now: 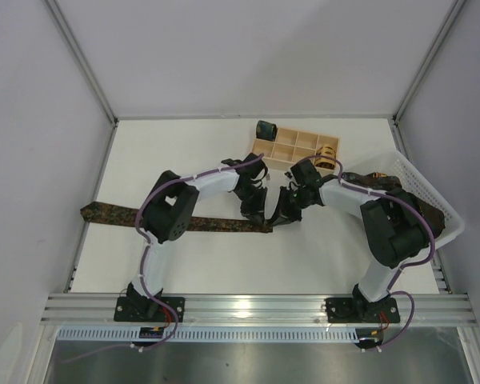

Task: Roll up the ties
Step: Roll the tie

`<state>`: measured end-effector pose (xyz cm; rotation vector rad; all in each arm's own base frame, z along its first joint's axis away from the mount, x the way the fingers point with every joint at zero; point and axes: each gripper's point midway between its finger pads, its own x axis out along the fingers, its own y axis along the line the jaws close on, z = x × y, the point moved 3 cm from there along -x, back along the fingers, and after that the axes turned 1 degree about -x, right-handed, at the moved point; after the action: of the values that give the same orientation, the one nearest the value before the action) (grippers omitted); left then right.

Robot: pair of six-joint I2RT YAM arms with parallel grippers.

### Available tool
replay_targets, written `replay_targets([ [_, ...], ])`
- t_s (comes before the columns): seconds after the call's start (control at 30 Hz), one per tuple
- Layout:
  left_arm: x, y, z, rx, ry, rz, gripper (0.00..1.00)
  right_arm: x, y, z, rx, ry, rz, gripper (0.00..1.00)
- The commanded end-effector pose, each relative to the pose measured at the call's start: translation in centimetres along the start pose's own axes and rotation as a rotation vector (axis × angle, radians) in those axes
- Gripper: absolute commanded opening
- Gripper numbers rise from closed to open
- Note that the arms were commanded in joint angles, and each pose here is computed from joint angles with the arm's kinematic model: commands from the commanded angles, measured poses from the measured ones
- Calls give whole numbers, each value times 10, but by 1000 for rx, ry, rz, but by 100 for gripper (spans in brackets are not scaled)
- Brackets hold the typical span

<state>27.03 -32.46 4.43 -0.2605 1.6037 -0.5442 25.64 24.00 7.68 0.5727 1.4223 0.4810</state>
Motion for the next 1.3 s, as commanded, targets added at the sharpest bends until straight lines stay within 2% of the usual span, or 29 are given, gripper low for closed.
replay_targets([
  [0.0,-16,2,1,13,-54,27,2,-1,16,16,-33,-47,41,0],
  [0.27,-32,6,0,13,-83,43,8,-9,21,17,-40,-70,44,0],
  [0.67,-65,30,-5,-5,-187,121,3,-6,22,18,-48,-56,49,0],
  [0.87,-41,53,-13,-45,-93,133,1,5,27,22,-87,-24,34,0],
  [1.27,-31,56,-14,-59,-75,119,1,34,31,31,-132,21,0,0],
])
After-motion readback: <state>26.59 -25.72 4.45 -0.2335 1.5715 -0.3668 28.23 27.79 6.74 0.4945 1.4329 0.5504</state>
